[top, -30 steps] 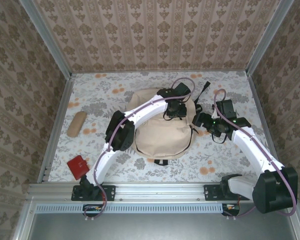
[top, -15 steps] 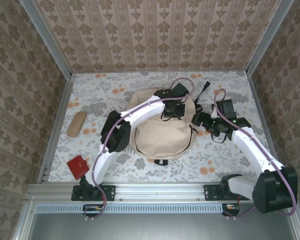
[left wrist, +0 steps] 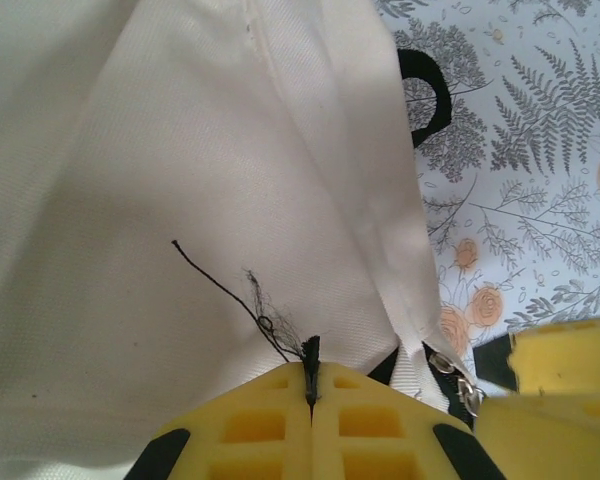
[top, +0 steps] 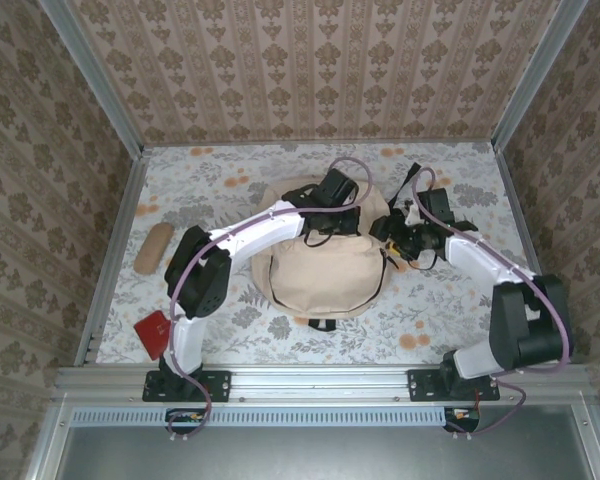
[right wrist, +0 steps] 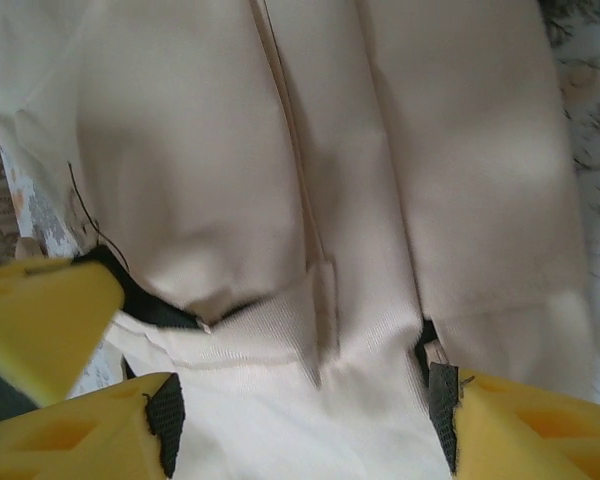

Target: Pack the student bag

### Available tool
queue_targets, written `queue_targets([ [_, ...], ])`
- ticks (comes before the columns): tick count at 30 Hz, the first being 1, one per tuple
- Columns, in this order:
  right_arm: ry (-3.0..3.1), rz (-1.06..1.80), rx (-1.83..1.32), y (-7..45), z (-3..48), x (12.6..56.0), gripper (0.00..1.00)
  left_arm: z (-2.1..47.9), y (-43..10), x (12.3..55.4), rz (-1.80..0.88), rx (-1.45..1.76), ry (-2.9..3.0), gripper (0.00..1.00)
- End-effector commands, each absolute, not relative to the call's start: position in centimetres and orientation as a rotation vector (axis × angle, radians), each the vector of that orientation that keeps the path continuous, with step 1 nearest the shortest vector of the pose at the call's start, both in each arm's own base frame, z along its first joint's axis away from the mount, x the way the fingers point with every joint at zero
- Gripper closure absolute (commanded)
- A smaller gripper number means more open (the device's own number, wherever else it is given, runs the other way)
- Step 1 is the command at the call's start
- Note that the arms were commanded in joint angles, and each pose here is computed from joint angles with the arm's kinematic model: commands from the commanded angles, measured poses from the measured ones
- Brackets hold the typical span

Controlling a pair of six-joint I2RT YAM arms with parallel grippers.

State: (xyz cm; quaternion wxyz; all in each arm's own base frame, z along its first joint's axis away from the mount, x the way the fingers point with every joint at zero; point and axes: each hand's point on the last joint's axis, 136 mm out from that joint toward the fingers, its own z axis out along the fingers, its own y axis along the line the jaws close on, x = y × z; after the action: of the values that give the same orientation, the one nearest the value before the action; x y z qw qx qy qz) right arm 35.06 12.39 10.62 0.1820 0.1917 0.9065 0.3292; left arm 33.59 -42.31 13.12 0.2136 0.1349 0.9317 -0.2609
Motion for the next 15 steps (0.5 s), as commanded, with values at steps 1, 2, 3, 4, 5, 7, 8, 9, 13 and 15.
queue_targets([
  [1,2.51,1.016,0.522,13.3,11.7,37.6,0.37,15.4,-42.7,34.1,-0.802,0.388,2.51,1.0],
  [2,2.523,1.023,0.533,13.5,11.2,37.9,0.42,15.3,-42.7,34.1,-0.8,0.387,2.513,1.0],
  [3,2.537,1.026,0.542,13.6,10.8,38.2,0.46,15.2,-42.7,34.1,-0.8,0.388,2.515,1.0],
  [4,2.553,1.029,0.553,13.6,10.3,38.4,0.49,15.1,-42.7,34.1,-0.8,0.387,2.516,1.0],
  [5,2.568,1.027,0.56,13.7,9.8,38.6,0.51,15.0,-42.6,34.1,-0.8,0.386,2.518,1.0],
  [7,2.587,1.016,0.572,13.7,9.1,38.9,0.54,14.9,-42.6,34.1,-0.798,0.389,2.521,1.0],
  [8,2.596,1.018,0.572,13.8,8.8,39.0,0.56,14.9,-42.6,34.1,-0.796,0.39,2.521,1.0],
  [9,2.596,1.03,0.567,14.0,8.7,39.1,0.58,14.7,-42.6,34.1,-0.795,0.39,2.524,1.0],
  [13,2.596,1.112,0.546,14.9,8.5,39.5,0.72,14.4,-42.4,34.1,-0.784,0.387,2.535,1.0],
  [15,2.591,1.133,0.545,15.1,8.4,39.5,0.8,14.2,-42.2,34.2,-0.767,0.382,2.541,1.0],
])
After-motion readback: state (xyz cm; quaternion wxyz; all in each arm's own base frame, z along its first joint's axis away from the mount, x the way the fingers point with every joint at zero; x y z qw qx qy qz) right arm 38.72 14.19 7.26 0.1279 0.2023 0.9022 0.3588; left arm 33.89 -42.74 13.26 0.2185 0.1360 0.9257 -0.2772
